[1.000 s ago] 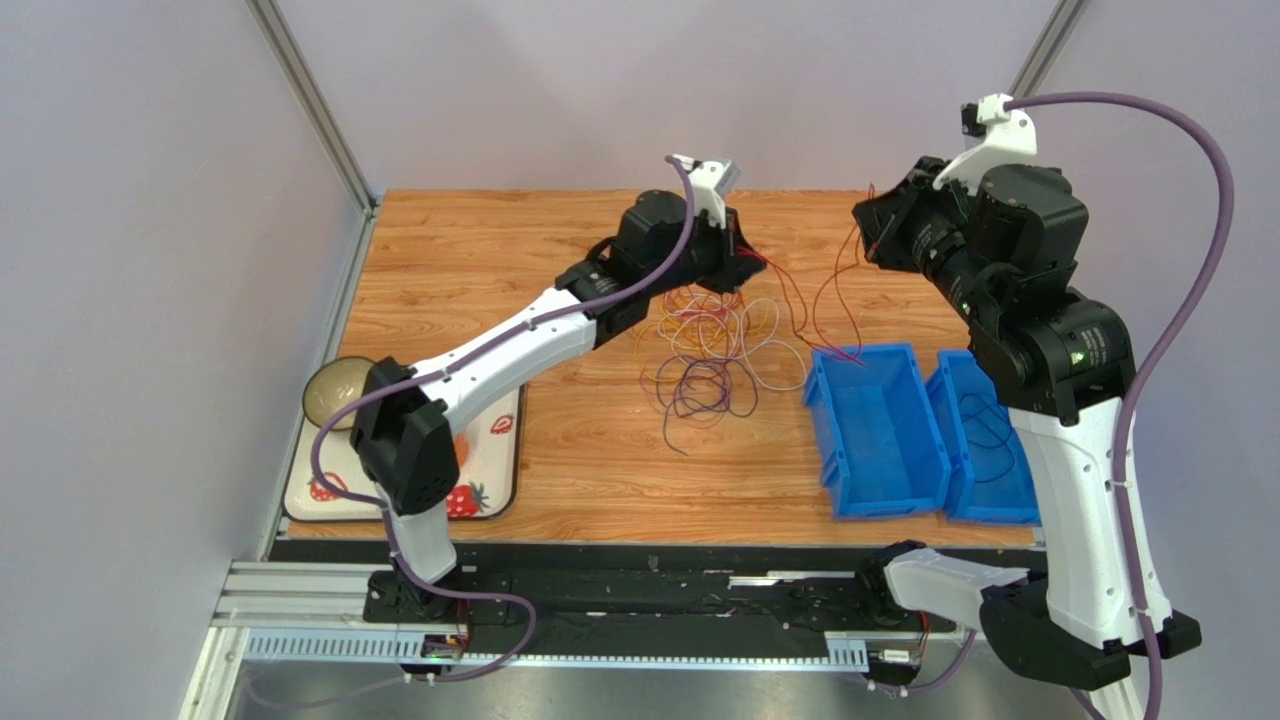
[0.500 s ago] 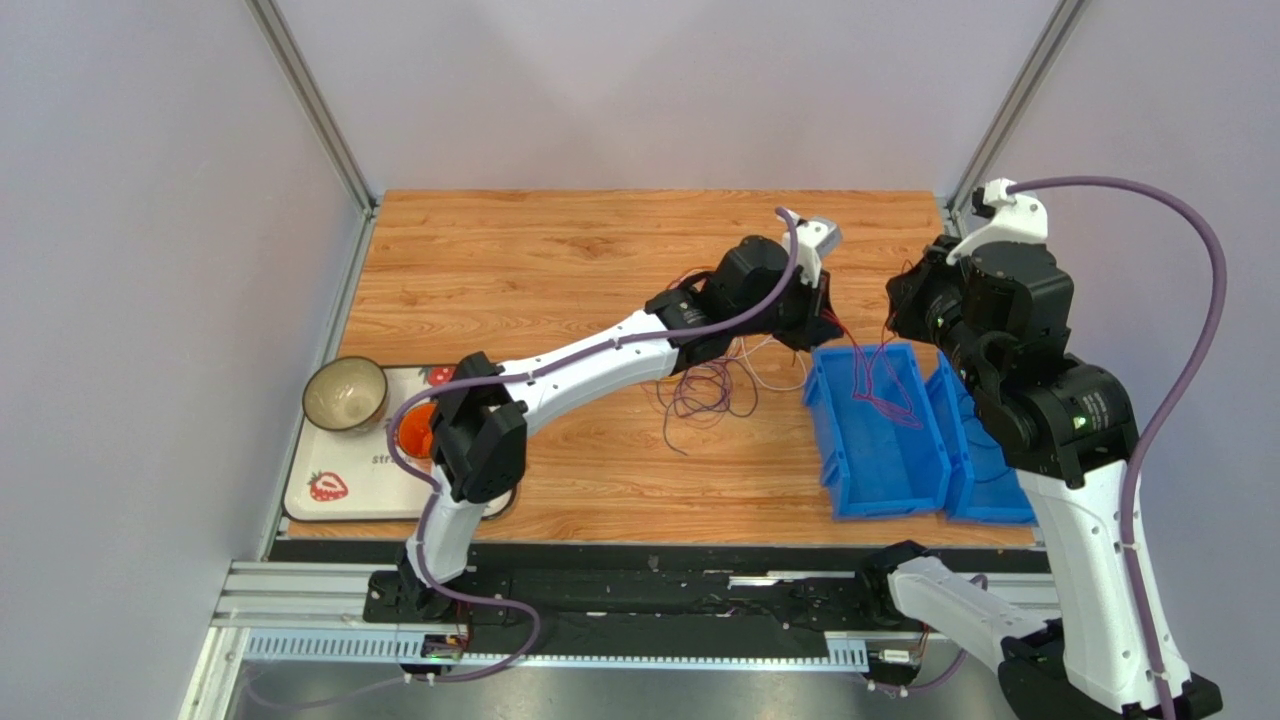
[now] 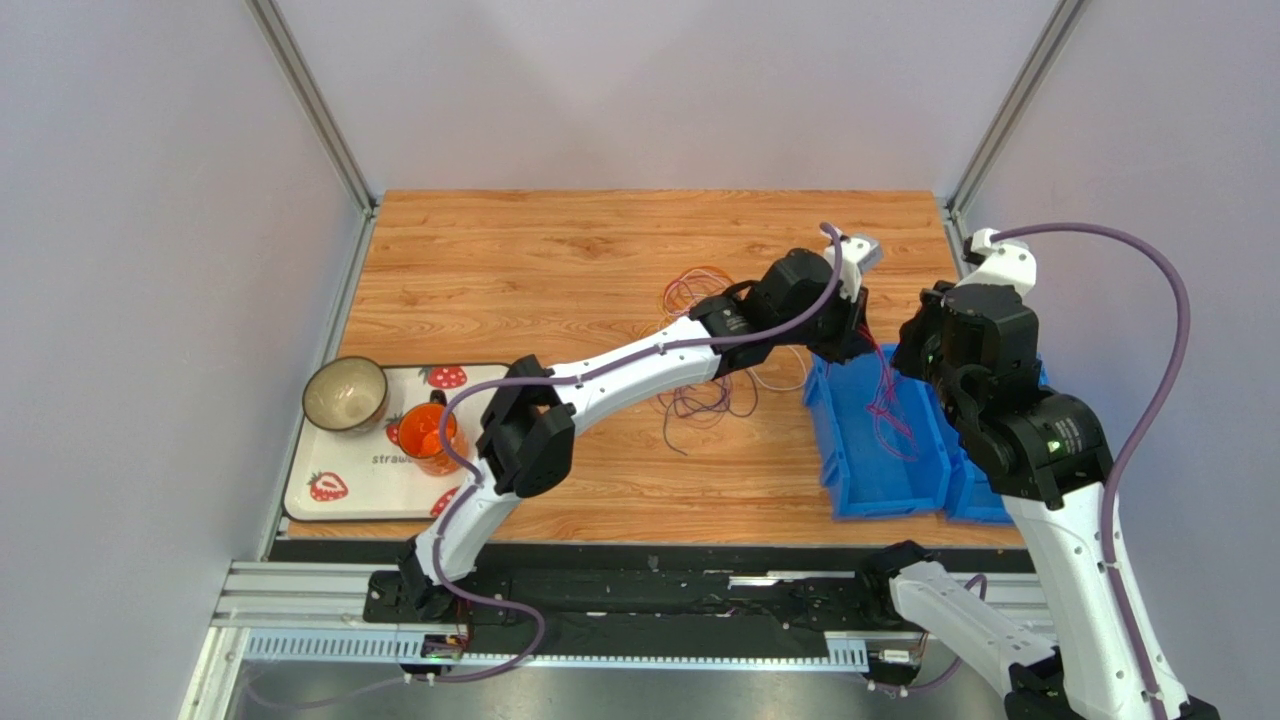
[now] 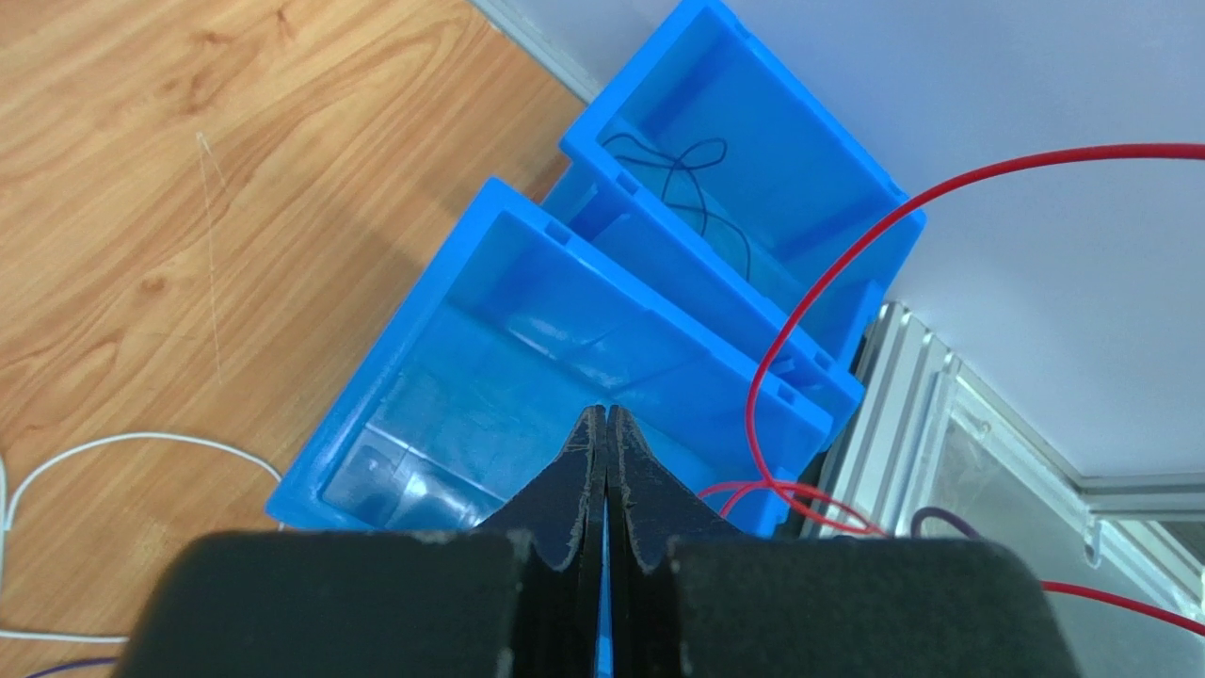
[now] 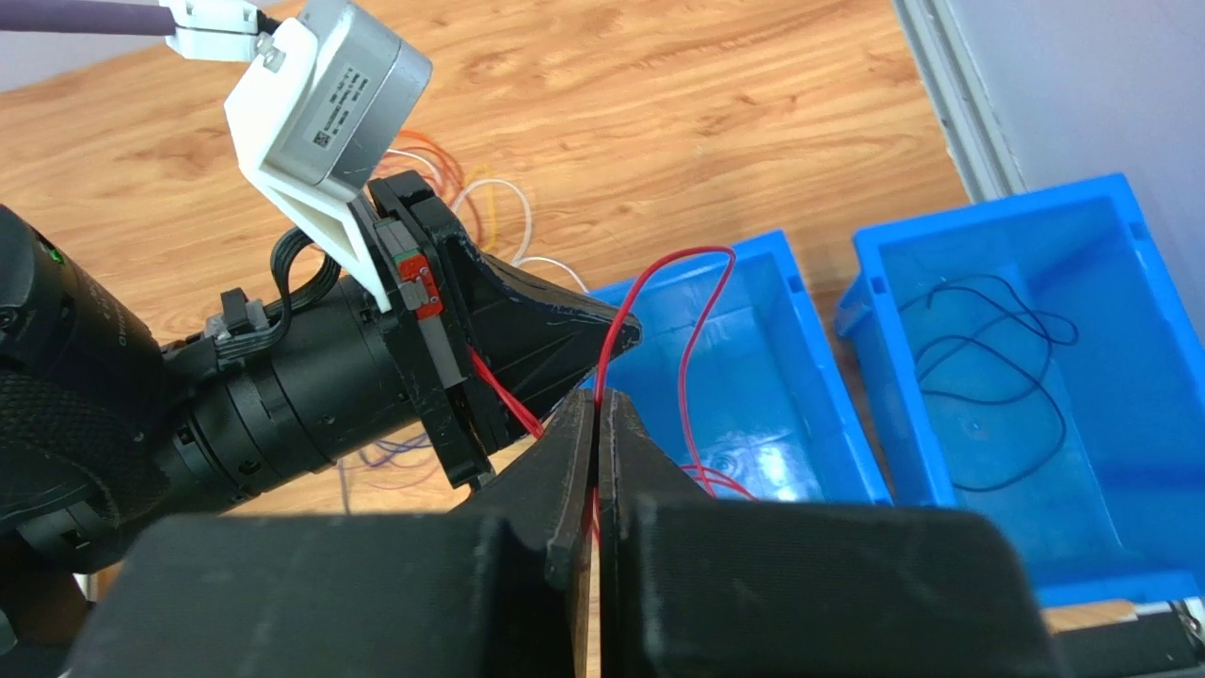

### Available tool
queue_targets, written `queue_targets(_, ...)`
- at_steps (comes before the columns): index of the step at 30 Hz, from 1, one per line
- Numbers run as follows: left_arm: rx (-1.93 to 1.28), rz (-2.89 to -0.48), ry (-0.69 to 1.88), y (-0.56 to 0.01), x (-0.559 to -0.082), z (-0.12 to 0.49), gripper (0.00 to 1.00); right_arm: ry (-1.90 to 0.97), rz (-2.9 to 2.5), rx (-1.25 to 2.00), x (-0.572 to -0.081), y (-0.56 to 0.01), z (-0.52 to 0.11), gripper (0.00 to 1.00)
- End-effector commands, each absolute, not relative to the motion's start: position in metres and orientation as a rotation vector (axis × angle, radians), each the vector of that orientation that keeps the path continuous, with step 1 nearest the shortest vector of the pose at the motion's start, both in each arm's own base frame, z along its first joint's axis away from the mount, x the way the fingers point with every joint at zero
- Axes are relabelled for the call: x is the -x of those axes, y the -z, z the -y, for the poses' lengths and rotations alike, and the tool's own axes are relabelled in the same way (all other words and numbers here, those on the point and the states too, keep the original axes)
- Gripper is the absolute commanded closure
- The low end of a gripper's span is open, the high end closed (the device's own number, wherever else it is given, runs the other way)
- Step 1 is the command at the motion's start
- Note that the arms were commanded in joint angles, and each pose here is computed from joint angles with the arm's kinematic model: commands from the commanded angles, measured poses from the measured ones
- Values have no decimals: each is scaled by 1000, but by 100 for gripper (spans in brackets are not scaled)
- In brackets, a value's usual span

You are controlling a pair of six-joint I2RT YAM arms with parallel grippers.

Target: Untangle the cables

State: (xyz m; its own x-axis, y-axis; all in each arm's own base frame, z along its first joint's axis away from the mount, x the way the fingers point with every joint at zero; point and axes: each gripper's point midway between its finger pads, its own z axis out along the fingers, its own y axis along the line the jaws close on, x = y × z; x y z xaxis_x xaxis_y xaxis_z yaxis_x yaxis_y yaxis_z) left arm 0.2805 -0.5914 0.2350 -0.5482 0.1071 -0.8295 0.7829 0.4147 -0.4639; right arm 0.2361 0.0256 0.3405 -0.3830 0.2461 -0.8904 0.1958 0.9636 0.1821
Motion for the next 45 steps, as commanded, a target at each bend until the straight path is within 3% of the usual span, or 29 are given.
queue_targets(1,-755,-1935,1168,-236,-278,604,100,47,-1953,-390,-238,-330,-8,100)
queue_targets(9,-752,-1948,1162,-218,-285,620,100,141,-1981,-478,-237,-304,9,99)
queue_targets(12,-751,-1956,1156,-211,-287,621,100,154,-1975,-488,-238,-305,13,80)
queue_targets(13,-753,-1962,1155,-208,-286,622,100,155,-1971,-490,-238,-307,14,65)
queue_targets(15,-753,-1962,1155,-205,-287,623,100,143,-1968,-483,-239,-311,12,49)
queue_targets(18,-752,-1958,1154,-203,-288,625,100,99,-1964,-465,-240,-318,6,39)
queue_targets(32,-762,-1974,1123,-193,-289,620,100,-4,-1985,-411,-231,-320,-8,44)
queue_targets(45,-785,-1970,1133,-197,-283,609,100,48,-2169,-366,-245,-259,-18,41)
